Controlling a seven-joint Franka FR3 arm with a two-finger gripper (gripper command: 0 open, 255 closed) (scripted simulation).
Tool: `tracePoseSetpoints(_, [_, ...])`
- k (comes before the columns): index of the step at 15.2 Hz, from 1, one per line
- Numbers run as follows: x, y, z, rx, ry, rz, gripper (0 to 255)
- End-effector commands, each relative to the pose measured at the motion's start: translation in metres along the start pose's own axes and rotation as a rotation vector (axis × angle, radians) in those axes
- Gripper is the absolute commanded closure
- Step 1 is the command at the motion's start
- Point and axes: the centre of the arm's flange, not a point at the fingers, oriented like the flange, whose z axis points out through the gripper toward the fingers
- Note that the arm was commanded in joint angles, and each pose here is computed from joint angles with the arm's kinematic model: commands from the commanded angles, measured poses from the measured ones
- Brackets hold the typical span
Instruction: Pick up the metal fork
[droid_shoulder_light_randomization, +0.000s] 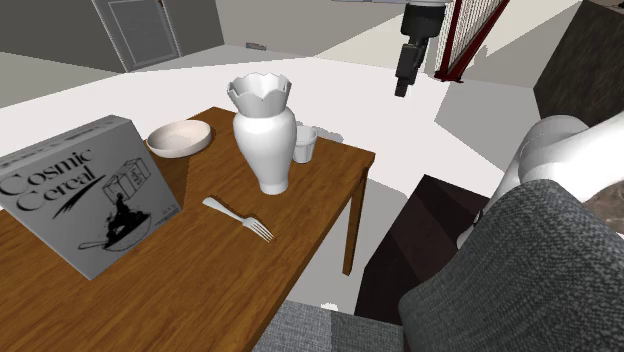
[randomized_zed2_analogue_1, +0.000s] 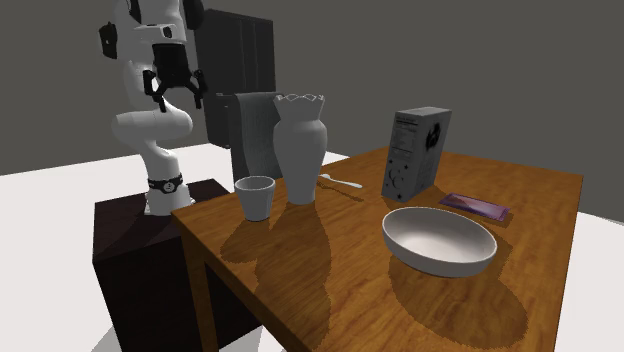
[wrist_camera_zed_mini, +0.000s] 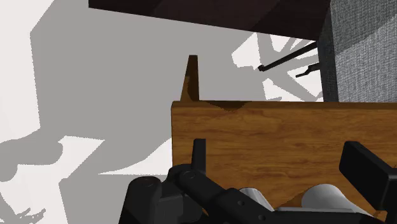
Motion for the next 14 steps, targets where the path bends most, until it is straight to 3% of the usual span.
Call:
tracePoseSetpoints(1, [0.000, 0.000, 0.000, 0.000, 0.000, 0.000, 0])
tracePoseSetpoints(14, [0.087, -0.125, 0.075, -0.017, 0.044, -0.015, 0])
